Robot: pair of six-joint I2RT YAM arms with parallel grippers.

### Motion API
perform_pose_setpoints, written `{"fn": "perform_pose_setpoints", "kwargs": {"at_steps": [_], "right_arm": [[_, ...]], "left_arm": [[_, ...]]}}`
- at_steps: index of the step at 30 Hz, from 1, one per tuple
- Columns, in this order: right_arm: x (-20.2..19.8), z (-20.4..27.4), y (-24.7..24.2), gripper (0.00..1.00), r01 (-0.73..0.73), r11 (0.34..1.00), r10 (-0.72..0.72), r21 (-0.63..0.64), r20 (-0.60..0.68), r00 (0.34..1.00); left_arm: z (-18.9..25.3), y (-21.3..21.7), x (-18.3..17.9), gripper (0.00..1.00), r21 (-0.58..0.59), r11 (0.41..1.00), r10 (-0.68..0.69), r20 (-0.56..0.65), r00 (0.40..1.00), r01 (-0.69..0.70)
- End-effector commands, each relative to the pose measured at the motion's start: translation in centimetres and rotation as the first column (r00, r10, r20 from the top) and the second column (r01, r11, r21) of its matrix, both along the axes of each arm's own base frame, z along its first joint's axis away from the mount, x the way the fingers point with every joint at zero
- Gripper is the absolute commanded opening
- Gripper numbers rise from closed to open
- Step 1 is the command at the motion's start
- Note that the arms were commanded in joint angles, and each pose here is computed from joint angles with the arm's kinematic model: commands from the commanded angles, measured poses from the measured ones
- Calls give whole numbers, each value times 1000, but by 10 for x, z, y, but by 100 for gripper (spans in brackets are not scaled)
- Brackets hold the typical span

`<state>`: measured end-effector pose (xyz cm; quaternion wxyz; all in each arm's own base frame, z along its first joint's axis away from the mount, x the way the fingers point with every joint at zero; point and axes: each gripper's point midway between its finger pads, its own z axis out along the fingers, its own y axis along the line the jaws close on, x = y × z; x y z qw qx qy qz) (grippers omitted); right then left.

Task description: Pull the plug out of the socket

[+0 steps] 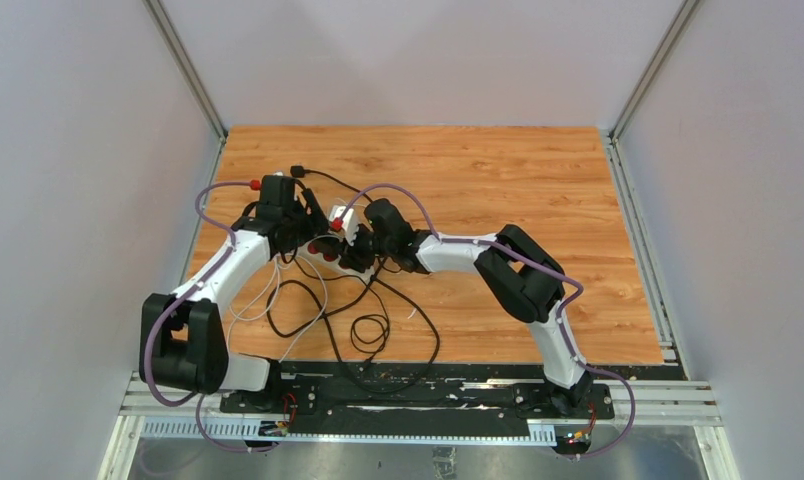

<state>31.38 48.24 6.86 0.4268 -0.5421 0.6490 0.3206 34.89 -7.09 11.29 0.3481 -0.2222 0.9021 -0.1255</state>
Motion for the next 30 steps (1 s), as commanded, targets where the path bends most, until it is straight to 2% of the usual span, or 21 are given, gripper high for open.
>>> {"fn": "perform_pose_setpoints", "kwargs": {"at_steps": [1,5,9,17,21,25,27,30], "right_arm": [[-7,-6,8,11,-31,999,32,-18,66,997],[-8,-9,8,10,-33,999,35,-26,81,996],[-7,-10,8,9,-28,999,31,-37,100,994],[-7,-15,3,7,-16,997,27,-72,156,987],[-6,-13,1,6,-7,998,18,-60,175,984],[-5,-11,1,2,-4,998,15,-59,186,982],[-3,-10,2,0,12,998,-2,-62,166,986],[-2,-5,4,0,53,998,-48,-41,107,993]], "left_arm": [[-6,-3,0,79,-28,999,21,-43,999,-23],[-13,-8,4,75,-47,999,24,-63,998,-27],[-20,-13,3,70,-17,1000,17,-116,993,-19],[-37,-20,-9,57,51,999,8,-299,954,8],[-44,-19,-11,49,66,998,26,-328,944,-5],[-52,-27,-11,45,50,999,24,-355,935,-7],[-58,-30,-12,37,54,999,22,-372,928,-2],[-67,-25,-14,18,94,995,50,-400,915,-14]]}}
